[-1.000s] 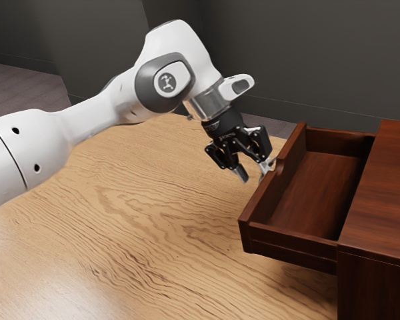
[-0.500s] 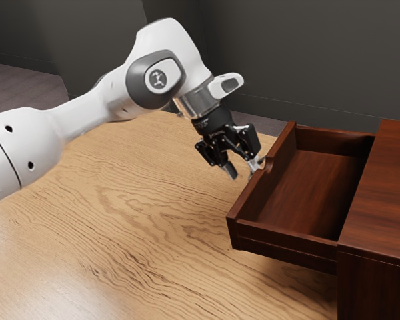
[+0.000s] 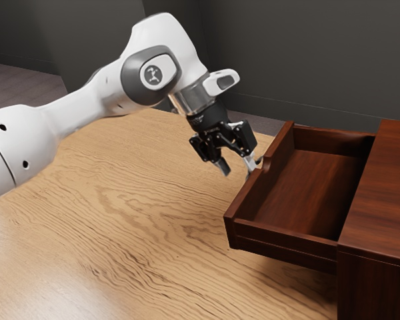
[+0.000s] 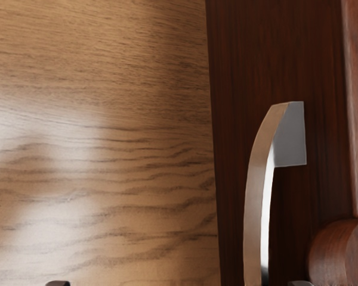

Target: Pull the drawer handle with one arm to open the drawer

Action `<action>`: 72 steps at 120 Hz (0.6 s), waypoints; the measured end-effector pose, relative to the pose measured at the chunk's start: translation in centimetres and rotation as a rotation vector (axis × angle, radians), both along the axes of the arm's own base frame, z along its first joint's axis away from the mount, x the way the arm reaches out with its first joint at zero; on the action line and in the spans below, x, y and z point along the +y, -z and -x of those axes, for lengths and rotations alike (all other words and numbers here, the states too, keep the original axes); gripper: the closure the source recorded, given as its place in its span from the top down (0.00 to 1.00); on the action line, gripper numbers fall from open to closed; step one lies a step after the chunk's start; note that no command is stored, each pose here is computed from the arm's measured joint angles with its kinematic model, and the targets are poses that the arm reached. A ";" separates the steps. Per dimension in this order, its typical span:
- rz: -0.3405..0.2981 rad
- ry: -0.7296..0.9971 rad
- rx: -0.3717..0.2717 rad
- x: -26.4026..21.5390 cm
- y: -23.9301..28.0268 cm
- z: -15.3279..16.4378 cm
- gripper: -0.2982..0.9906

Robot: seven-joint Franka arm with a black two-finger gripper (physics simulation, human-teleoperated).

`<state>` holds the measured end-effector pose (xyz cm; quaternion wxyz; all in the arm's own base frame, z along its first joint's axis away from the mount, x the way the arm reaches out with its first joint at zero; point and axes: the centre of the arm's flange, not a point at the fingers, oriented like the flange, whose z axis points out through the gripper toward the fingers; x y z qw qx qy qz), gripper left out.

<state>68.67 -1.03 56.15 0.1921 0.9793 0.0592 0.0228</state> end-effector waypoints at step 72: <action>-0.261 -0.092 -0.131 3.0 -14.6 10.9 0.73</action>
